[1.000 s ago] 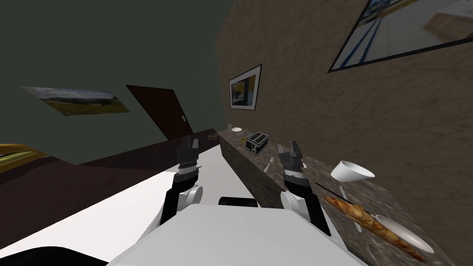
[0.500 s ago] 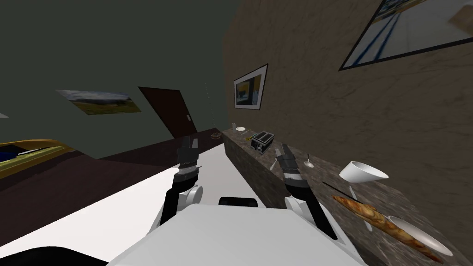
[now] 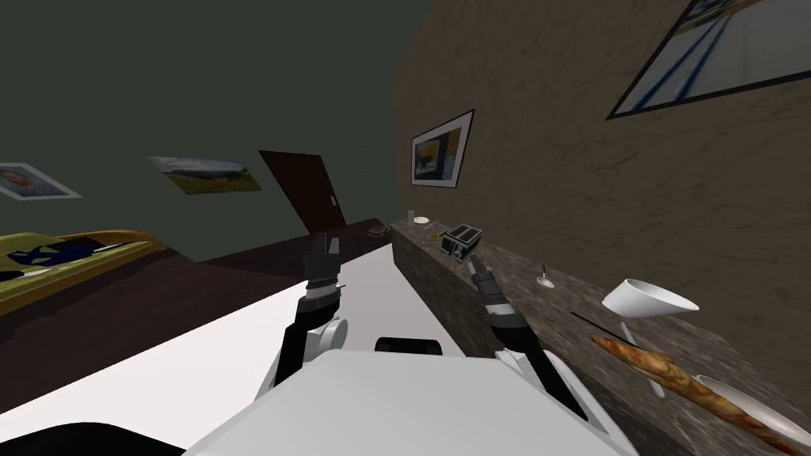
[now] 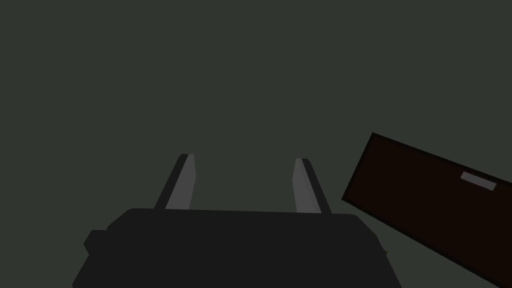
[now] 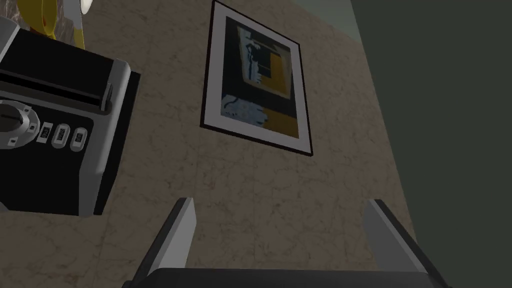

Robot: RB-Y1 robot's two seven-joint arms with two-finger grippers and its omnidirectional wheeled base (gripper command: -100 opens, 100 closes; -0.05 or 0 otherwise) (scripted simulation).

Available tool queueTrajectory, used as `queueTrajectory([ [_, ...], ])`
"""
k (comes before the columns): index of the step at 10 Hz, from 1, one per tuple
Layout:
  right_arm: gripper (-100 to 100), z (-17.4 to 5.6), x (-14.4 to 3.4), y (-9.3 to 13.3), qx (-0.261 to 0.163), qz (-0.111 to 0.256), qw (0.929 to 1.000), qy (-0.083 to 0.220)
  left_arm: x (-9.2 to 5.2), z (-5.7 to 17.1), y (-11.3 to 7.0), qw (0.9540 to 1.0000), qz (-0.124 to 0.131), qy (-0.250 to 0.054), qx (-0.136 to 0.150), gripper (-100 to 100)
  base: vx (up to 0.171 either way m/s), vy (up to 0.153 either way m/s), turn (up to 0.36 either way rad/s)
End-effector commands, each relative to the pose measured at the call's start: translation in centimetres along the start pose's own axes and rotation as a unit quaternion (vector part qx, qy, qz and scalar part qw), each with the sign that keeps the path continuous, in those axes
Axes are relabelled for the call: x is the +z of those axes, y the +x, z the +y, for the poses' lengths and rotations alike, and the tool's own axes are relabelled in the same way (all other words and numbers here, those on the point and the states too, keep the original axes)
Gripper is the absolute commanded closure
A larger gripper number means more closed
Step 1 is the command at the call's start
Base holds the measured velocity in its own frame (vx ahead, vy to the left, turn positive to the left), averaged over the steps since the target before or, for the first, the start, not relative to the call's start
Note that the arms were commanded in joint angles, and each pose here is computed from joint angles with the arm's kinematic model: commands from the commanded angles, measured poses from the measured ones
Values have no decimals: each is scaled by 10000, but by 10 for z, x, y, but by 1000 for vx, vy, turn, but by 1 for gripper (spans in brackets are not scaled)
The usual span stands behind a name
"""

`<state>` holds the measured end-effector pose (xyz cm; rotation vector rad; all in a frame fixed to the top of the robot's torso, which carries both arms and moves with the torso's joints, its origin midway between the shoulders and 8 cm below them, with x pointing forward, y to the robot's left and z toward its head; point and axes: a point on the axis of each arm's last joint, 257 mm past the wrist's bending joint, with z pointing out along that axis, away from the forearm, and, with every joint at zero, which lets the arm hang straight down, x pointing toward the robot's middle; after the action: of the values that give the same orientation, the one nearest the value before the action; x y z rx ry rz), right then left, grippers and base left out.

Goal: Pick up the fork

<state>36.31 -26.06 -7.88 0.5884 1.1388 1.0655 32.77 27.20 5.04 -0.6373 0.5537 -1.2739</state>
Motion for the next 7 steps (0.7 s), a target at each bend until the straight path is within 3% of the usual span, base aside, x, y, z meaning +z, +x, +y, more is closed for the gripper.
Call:
queueTrajectory([
  [1, -100, -13, -7, 9, -395, 283, 9987, 161, 0, 0, 0, 10000, 0, 0, 0, 0, -74, 116, 68],
  [2, -100, -23, -15, 17, -700, 488, 9959, 301, 0, 0, 0, 10000, 0, 0, 0, 0, -80, 154, 135],
  [3, -100, -23, -15, 18, -744, 549, 9953, 291, 0, 0, 0, 10000, 0, 0, 0, 0, -66, 125, 69],
  [4, -100, -34, -24, 26, -1077, 795, 9901, 415, 0, 0, 0, 10000, 0, 0, 0, 0, -79, 125, 124],
  [5, -100, -34, -24, 27, -1096, 824, 9897, 410, 0, 0, 0, 10000, 0, 0, 0, 0, -46, 90, 47],
  [7, -100, -57, -43, 43, -1714, 1325, 9742, 624, 0, 0, 0, 10000, 0, 0, 0, 0, -42, 148, 150],
])
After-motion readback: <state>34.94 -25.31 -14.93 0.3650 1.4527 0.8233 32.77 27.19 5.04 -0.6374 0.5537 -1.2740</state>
